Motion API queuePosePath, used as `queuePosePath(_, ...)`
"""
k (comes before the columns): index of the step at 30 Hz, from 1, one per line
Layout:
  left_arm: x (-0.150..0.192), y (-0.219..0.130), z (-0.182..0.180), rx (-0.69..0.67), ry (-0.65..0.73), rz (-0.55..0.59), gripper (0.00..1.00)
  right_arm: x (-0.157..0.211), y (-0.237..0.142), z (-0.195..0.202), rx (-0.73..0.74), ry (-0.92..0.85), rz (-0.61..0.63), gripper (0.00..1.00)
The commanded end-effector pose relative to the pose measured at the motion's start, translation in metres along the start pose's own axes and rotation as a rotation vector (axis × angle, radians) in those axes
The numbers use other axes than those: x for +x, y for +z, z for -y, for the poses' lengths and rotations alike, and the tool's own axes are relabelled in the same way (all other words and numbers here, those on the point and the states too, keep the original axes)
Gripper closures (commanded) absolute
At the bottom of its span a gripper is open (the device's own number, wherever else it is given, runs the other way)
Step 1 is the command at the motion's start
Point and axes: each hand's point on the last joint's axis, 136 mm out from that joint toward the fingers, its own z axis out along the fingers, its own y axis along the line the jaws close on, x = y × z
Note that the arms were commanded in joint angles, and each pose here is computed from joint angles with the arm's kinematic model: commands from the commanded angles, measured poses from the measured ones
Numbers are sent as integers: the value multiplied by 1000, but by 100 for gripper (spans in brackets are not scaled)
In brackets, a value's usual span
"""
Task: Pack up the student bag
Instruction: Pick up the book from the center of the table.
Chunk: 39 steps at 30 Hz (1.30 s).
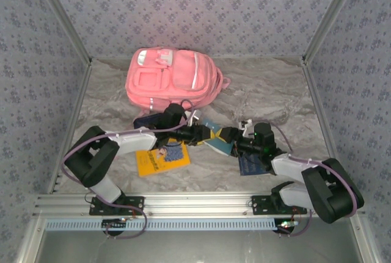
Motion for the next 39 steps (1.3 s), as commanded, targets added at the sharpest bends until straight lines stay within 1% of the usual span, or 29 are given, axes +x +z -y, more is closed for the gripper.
queuePosePath(1, 1, -5, 12, -8, 72, -2, 64, 2, -6, -14, -62, 4, -5, 41)
queuePosePath(3, 1, -6, 2, -46, 67, 0, 63, 1, -9, -14, -53, 2, 6, 53)
queuePosePath(5, 1, -6, -3, -63, 63, 4, 61, 1, -12, -16, -47, -7, 12, 63)
queuePosePath(6, 0, -6, -4, -68, 63, 6, 58, 1, -13, -16, -40, -12, 13, 69)
queuePosePath(8, 0, -7, -7, -88, 66, 6, 53, 1, -16, -20, -36, -20, 14, 77)
queuePosePath(12, -5, -13, -20, -157, 73, 21, 46, -3, -25, -22, -24, -23, 36, 89)
queuePosePath(16, -12, -19, -29, -168, 37, 46, 43, -8, -33, -30, -42, -28, 53, 98)
queuePosePath(19, -13, -15, -27, -126, 14, 46, 41, -9, -35, -32, -55, -23, 62, 100)
queuePosePath(24, -17, -6, -14, -10, -41, 54, 40, -11, -36, -31, -70, -8, 73, 100)
queuePosePath(27, -18, -2, -12, 23, -68, 49, 39, -12, -37, -31, -81, -1, 80, 100)
queuePosePath(33, -13, 9, -21, 21, -99, 29, 38, -16, -39, -36, -107, 12, 94, 100)
queuePosePath(39, -16, 16, -11, 89, -125, 31, 38, -16, -40, -36, -115, 20, 100, 100)
